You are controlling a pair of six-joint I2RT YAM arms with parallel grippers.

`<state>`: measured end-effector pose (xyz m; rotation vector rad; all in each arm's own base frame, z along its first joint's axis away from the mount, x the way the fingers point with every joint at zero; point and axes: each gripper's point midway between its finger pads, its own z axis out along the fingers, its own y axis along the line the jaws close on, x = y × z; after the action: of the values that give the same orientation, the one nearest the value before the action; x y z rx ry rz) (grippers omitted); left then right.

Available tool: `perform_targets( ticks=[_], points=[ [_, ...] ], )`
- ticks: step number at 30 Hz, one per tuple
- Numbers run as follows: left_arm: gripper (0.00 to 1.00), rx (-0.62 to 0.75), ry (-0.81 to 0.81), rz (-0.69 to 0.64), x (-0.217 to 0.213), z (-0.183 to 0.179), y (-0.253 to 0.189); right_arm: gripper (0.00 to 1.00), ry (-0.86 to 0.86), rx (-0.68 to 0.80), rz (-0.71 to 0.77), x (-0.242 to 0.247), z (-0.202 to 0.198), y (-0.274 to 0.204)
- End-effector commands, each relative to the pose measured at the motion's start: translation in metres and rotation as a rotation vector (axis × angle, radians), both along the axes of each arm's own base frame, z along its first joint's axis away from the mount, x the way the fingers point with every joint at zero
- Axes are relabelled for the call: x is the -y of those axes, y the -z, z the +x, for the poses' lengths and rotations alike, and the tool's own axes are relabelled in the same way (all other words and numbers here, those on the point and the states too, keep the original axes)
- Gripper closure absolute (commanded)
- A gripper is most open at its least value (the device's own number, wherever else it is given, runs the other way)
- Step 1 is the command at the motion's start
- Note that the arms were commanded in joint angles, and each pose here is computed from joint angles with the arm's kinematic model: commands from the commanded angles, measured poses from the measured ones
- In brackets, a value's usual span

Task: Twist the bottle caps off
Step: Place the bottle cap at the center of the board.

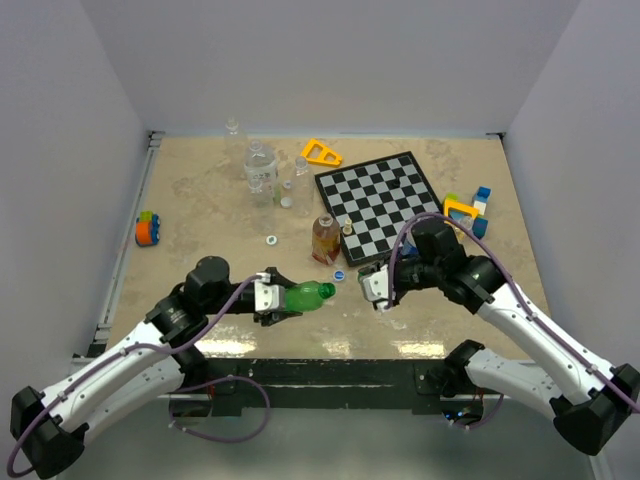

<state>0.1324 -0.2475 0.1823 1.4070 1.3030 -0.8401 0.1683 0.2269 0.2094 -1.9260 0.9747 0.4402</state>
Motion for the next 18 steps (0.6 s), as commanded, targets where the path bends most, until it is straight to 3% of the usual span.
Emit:
perform_targets(
  ticks=[1,7,18],
  points=[
    [1.0,0.079,-0.092,-0.094,-0.004,0.014,-0.019,0.94,0.325,-0.097,0.059,0.005,0.04,0.011],
    [1.0,0.094,-0.15,-0.085,-0.009,0.022,-0.015,0.92,0.438,-0.183,-0.044,0.012,0.055,0.066],
    [1.0,0.139,-0.184,-0.127,-0.012,0.027,-0.026,0.86,0.533,-0.199,-0.103,0.02,0.068,0.103]
  ],
)
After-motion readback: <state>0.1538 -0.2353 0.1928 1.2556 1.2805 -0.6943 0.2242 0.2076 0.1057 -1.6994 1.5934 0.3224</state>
